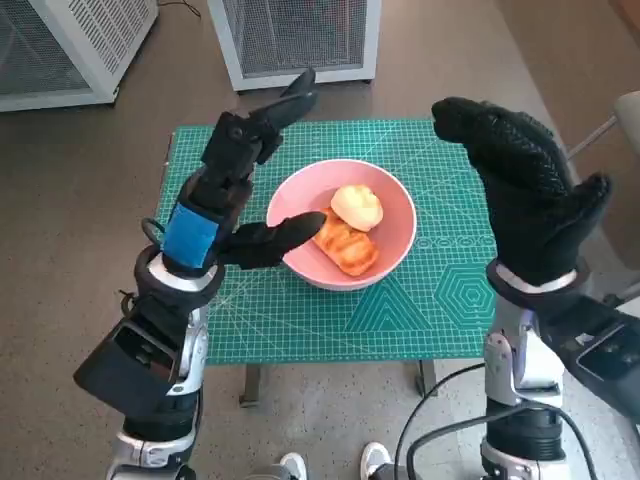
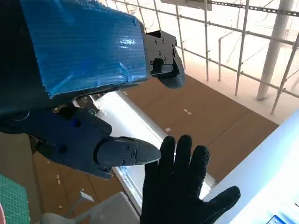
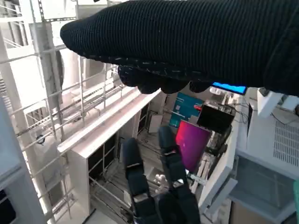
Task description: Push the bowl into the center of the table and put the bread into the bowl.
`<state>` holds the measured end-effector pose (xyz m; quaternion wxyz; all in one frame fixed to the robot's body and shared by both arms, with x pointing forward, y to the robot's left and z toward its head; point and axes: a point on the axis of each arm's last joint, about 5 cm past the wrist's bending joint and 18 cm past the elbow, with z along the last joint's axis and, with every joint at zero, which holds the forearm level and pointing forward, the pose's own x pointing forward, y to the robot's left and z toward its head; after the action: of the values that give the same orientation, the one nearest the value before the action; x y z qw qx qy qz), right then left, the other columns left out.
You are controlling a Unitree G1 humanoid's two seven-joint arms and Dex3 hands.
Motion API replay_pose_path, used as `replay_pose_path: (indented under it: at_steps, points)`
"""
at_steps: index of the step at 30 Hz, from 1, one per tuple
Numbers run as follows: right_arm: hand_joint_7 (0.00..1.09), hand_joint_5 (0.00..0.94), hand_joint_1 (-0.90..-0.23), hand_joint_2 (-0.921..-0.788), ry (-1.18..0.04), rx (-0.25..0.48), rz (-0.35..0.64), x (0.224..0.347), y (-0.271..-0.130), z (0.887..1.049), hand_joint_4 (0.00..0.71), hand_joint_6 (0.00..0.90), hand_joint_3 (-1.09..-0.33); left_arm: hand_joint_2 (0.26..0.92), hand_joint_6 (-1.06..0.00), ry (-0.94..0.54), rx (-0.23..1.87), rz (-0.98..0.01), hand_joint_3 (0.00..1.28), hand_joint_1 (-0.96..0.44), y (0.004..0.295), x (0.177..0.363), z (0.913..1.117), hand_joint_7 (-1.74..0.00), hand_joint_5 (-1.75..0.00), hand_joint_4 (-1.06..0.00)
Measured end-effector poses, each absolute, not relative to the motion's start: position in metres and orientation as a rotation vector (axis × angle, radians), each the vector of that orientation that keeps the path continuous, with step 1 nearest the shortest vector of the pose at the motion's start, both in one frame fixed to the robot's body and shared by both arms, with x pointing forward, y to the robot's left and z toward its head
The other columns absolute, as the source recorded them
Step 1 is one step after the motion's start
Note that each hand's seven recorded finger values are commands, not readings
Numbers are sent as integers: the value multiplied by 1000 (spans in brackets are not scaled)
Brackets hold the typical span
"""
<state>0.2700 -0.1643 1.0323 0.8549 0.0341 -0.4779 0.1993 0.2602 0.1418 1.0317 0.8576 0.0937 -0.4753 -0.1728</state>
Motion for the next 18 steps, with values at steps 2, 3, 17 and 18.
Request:
replay_pose_path:
  at_steps: [2, 3, 17, 18]
  points:
    - [700, 42, -359, -920, -1010, 71, 420, 270, -164, 1033, 427, 152, -443, 921, 1, -998, 196, -366, 469, -582, 142, 260, 1032, -681, -434, -49]
    - [701, 41, -360, -921, -1013, 70, 421, 270, -164, 1034, 427, 152, -441, 921, 1, -999, 196, -366, 470, -581, 142, 260, 1032, -679, -467, -31]
    - [703, 27, -357, -921, -1023, 47, 437, 271, -160, 1037, 417, 131, -441, 921, 1, -999, 188, -364, 475, -573, 141, 260, 1032, -679, -523, 1]
    - [704, 27, -358, -921, -1024, 46, 437, 271, -160, 1037, 417, 129, -442, 921, 1, -999, 187, -364, 475, -572, 141, 260, 1032, -679, -522, 1]
